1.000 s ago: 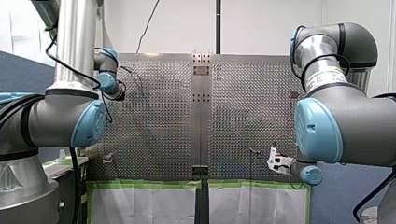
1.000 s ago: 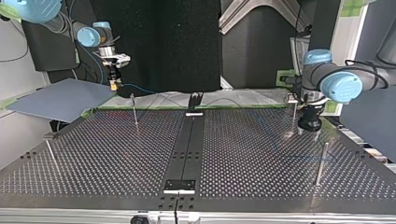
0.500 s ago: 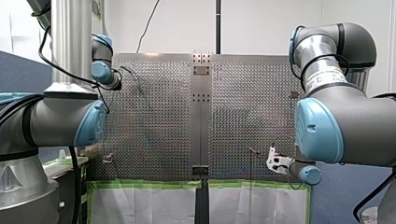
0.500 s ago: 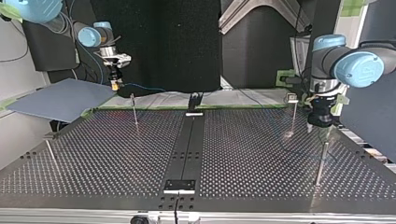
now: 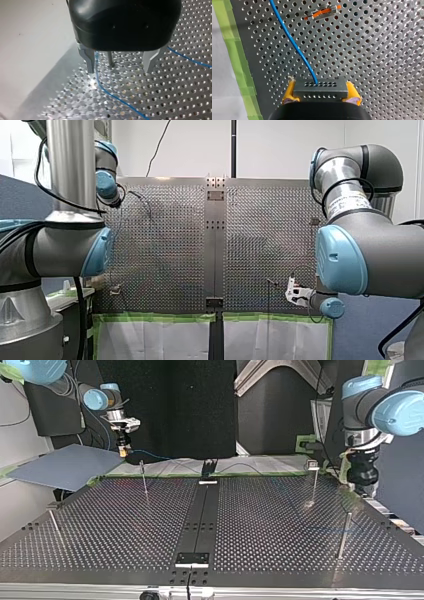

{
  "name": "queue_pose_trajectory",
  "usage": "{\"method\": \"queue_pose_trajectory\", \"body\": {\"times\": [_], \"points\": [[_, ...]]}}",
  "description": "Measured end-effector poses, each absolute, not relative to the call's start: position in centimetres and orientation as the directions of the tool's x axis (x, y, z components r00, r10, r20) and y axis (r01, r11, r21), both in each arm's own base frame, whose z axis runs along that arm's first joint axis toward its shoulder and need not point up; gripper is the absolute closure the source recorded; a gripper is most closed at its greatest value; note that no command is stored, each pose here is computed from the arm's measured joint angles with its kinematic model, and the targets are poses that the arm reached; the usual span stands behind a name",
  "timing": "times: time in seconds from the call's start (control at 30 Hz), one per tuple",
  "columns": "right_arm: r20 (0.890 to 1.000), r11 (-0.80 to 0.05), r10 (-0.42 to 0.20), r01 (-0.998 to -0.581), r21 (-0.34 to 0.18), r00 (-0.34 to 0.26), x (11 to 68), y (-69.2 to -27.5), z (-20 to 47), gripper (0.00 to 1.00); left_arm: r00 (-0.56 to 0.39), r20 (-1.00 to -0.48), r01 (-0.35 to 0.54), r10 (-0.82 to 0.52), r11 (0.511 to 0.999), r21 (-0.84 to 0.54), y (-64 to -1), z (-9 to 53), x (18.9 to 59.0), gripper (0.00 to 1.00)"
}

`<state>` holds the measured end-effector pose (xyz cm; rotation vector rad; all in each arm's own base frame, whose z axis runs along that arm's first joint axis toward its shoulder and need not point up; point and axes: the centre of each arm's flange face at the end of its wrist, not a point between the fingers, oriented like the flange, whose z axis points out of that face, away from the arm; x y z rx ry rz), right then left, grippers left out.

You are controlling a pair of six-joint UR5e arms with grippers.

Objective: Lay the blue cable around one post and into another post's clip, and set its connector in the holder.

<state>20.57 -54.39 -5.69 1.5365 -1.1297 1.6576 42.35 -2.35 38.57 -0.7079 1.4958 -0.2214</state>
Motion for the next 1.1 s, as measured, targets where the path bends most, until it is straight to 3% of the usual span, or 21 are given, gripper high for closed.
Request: {"method": "queue_pose_trajectory", "body": {"times": [0.53, 0.77, 1.1], "points": [[0.982, -0.454, -0.116, -0.872, -0.184, -0.147, 20.6, -54.4, -5.7, 1.00, 0.164, -0.906, -0.241, -0.390, 0.875, -0.420, -3.5, 49.7, 38.8, 0.13], [0.982, -0.453, -0.116, -0.872, -0.185, -0.148, 20.6, -54.4, -5.7, 1.00, 0.073, -0.916, -0.194, -0.395, 0.895, -0.402, -4.6, 50.1, 39.4, 0.13], [0.982, -0.453, -0.117, -0.872, -0.185, -0.148, 20.6, -54.4, -5.7, 1.00, -0.035, -0.909, -0.205, -0.415, 0.894, -0.400, -5.7, 48.8, 39.0, 0.13]]}}
